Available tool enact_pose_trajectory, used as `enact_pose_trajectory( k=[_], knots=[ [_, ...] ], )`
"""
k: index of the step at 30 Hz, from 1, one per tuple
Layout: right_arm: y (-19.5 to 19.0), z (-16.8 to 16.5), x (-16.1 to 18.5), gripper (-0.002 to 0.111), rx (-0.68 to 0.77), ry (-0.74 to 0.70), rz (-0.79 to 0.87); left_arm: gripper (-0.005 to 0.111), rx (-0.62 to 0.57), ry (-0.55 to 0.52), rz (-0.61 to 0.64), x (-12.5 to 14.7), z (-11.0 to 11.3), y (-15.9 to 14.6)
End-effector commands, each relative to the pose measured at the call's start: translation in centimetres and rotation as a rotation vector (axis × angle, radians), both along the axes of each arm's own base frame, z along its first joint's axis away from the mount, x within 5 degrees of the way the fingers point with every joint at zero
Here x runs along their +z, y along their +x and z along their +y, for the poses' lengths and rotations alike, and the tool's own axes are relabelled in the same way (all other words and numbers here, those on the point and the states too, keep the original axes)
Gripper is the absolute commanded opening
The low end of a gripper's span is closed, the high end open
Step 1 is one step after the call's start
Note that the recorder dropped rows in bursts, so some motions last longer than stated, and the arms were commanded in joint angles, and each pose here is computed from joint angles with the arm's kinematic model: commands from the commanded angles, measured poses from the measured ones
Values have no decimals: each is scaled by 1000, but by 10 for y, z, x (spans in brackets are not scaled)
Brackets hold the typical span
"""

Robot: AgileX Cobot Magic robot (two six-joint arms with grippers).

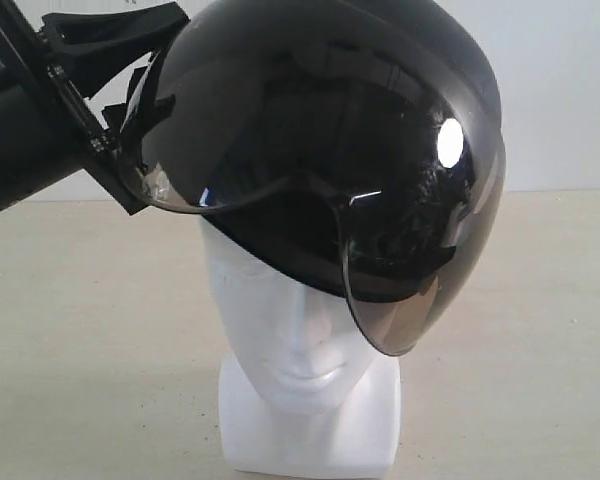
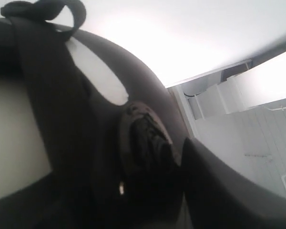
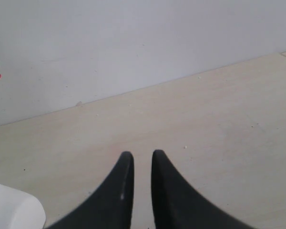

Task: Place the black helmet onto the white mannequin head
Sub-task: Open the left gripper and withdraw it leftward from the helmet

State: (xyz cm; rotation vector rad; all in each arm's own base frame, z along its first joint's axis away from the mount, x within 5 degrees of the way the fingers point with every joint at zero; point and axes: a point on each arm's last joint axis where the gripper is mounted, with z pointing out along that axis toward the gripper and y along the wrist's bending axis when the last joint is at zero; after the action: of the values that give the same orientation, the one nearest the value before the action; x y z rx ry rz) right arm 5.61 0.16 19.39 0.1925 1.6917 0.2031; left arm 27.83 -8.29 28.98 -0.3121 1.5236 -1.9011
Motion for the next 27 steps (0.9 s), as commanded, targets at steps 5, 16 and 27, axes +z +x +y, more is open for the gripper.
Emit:
enact_pose_trajectory(
  k=[5,16,27],
  knots=[
    [0,0,1,13,-4,-2,-9,4,223,275,181,-57,24,14],
    [0,0,1,13,-4,-2,-9,4,211,269,153,-60,27,15],
    [0,0,1,13,-4,-2,-9,4,327,319,114,-48,78,10]
  ],
)
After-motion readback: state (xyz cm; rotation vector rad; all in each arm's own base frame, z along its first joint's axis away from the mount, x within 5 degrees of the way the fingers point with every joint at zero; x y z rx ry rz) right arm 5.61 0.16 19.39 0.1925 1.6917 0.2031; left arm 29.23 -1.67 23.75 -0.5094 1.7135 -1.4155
